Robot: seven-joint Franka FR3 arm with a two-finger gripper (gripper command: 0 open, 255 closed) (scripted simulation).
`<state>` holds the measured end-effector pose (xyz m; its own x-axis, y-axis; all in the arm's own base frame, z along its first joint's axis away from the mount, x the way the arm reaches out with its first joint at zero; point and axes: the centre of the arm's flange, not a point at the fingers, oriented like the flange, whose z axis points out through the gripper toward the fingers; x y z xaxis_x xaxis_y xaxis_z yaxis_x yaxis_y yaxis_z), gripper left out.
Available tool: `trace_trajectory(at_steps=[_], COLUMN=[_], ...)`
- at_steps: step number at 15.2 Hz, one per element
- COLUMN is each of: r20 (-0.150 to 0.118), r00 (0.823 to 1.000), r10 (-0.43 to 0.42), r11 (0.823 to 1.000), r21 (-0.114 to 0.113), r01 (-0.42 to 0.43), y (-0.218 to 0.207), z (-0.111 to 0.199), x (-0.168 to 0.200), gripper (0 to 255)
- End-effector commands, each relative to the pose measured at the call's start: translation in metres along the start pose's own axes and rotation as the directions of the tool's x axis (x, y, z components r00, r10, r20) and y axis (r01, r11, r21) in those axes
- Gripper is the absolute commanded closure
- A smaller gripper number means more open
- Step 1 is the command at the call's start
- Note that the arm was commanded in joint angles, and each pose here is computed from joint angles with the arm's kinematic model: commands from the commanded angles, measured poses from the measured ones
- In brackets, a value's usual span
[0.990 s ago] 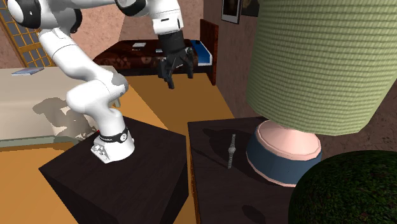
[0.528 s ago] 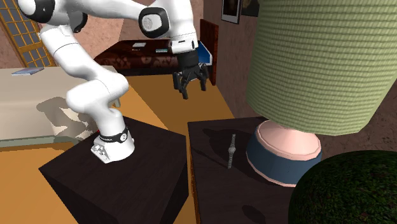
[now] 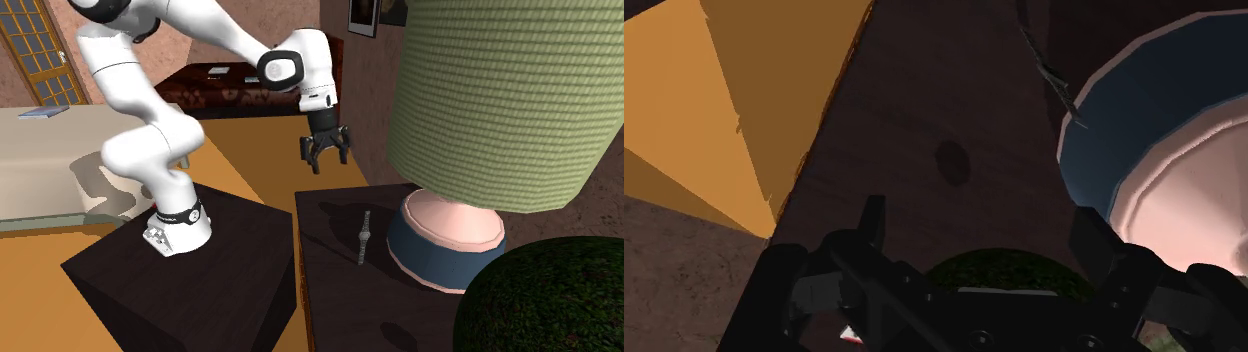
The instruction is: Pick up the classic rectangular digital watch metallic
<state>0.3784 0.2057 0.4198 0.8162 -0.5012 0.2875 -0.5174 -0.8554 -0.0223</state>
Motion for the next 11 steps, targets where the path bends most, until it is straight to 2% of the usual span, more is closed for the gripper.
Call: trace_trajectory(at_steps=[1,6,11], r20=[-0.022,-0.078,-0.138], r00=[0.999,0.989,0.967], r10=[0.041,0.128,0.212], r11=[0.999,0.99,0.971], r21=[-0.013,-0.051,-0.084], r01=[-0.041,-0.133,-0.225], y=[-0.02,-0.069,-0.117], z=[0.019,0.071,0.125], x=[-0.006,-0.014,-0.015], gripper=[0,0,0])
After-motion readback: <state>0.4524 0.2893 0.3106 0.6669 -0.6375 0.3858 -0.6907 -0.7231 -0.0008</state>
